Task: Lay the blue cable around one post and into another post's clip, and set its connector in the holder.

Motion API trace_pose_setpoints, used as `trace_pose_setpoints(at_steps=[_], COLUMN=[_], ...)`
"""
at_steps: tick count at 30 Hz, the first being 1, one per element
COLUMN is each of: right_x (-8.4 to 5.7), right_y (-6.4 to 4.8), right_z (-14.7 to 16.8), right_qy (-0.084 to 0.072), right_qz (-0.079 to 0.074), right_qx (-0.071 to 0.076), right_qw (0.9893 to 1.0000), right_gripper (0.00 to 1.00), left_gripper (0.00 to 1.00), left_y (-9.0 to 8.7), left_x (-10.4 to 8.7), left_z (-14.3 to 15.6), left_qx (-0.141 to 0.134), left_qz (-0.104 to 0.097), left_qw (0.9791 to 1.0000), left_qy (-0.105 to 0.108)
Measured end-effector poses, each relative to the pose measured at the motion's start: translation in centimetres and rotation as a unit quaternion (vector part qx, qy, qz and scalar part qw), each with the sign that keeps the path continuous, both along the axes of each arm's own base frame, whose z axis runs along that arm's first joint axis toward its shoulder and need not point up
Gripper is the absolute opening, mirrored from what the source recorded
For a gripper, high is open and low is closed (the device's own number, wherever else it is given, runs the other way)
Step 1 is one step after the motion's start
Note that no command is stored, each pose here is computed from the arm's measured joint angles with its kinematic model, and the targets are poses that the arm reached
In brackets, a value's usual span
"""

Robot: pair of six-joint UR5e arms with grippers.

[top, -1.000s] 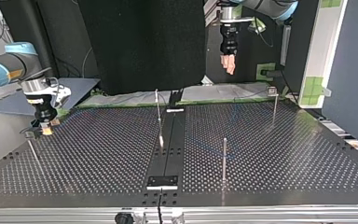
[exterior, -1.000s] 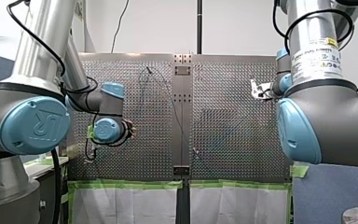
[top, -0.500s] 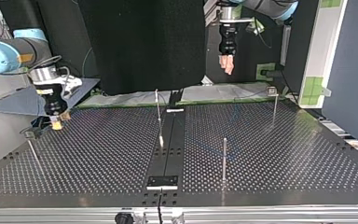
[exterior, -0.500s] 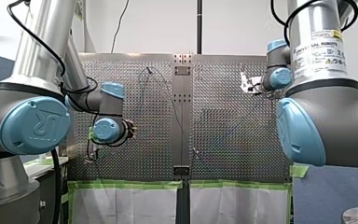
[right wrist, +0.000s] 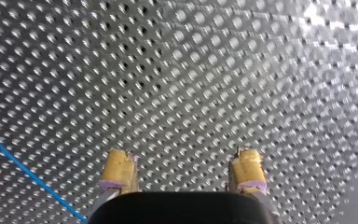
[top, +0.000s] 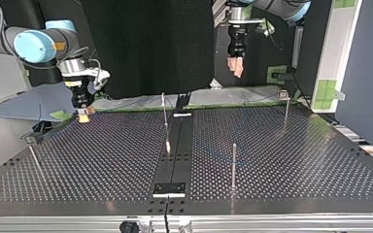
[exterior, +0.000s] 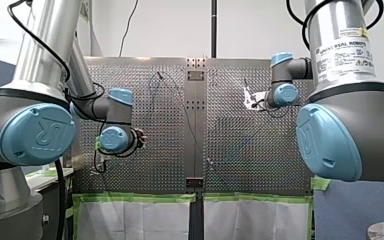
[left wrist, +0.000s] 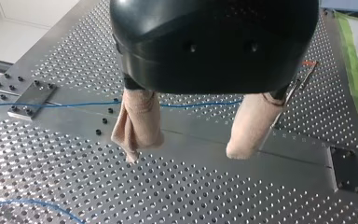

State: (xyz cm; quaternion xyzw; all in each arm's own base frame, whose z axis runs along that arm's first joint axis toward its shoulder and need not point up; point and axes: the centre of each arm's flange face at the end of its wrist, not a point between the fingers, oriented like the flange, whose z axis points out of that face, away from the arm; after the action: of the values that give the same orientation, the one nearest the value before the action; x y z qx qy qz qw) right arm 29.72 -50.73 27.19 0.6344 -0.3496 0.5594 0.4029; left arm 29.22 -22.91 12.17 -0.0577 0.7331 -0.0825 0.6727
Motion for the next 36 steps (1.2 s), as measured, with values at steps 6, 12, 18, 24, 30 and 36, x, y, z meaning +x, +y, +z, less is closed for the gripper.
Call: trace_pose_setpoints(at_steps=[6,12,18,24,30,36], right_x=[1.8,3.2,5.0,7.1,9.2,11.2], right_y=[2.2,4.5,6.3,7.4,8.3,9.4], right_z=[-1.6,-3.1,-4.4,-6.4,-8.3,-9.8], right_qy=[0.013,0.025,0.031,0.046,0.060,0.074], right_qz=[0.001,0.001,0.002,0.003,0.004,0.005], right_qx=[0.006,0.015,0.009,0.010,0.016,0.026], right_qw=[0.9999,0.9996,0.9995,0.9989,0.9981,0.9969], right_gripper=[0.99,0.99,0.99,0.99,0.99,0.99], left_gripper=[1.00,1.00,1.00,1.00,1.00,1.00], left_y=[0.2,0.2,0.2,0.2,0.2,0.2], left_x=[0.0,0.0,0.0,0.0,0.0,0.0], left_z=[0.0,0.0,0.0,0.0,0.0,0.0], left_qx=[0.001,0.002,0.001,0.000,-0.002,-0.010], left_qz=[0.008,0.009,0.009,0.008,0.008,0.008], left_qw=[1.0000,1.0000,1.0000,1.0000,1.0000,0.9999], left_qy=[-0.001,0.001,0.002,0.002,0.002,0.002])
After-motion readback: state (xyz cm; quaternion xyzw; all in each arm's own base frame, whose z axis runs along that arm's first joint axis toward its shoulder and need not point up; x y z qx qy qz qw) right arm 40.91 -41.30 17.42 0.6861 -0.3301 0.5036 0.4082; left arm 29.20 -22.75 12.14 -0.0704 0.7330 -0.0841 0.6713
